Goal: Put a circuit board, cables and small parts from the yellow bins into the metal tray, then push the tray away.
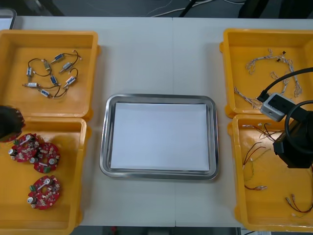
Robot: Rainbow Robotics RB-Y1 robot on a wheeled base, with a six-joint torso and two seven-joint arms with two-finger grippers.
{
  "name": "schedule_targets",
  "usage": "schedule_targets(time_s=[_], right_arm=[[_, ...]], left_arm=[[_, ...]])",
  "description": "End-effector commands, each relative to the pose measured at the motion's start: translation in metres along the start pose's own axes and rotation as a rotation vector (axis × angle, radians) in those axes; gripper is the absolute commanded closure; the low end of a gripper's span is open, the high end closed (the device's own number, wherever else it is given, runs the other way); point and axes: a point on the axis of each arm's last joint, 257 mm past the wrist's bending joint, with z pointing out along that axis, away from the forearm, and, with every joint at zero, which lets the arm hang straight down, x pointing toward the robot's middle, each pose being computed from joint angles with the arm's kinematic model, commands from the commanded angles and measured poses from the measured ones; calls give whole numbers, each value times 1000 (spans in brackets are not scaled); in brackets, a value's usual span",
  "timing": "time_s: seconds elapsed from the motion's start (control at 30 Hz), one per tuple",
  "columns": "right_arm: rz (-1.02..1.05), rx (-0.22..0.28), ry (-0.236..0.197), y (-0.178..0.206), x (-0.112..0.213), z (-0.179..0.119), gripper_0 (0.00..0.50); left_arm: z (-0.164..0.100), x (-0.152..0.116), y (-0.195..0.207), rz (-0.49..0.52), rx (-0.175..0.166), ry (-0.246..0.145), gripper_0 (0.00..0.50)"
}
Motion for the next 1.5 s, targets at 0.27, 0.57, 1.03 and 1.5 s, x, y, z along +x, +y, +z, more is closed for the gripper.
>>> schedule_targets(time_s=[0.27, 0.57, 1.03, 1.5], right_arm=[[-31, -4, -15, 4, -8, -2, 500], [-31, -4, -15, 4, -8, -2, 500], [-31, -4, -15, 4, -8, -2, 500], [-31, -4, -15, 4, -8, -2, 500]], left_arm=[[-15, -10, -137, 312, 208, 48, 500], [7, 29, -183, 506, 207, 168, 500], [38, 111, -213, 635, 159, 250, 500], [68, 165, -209, 649, 92, 290, 500]])
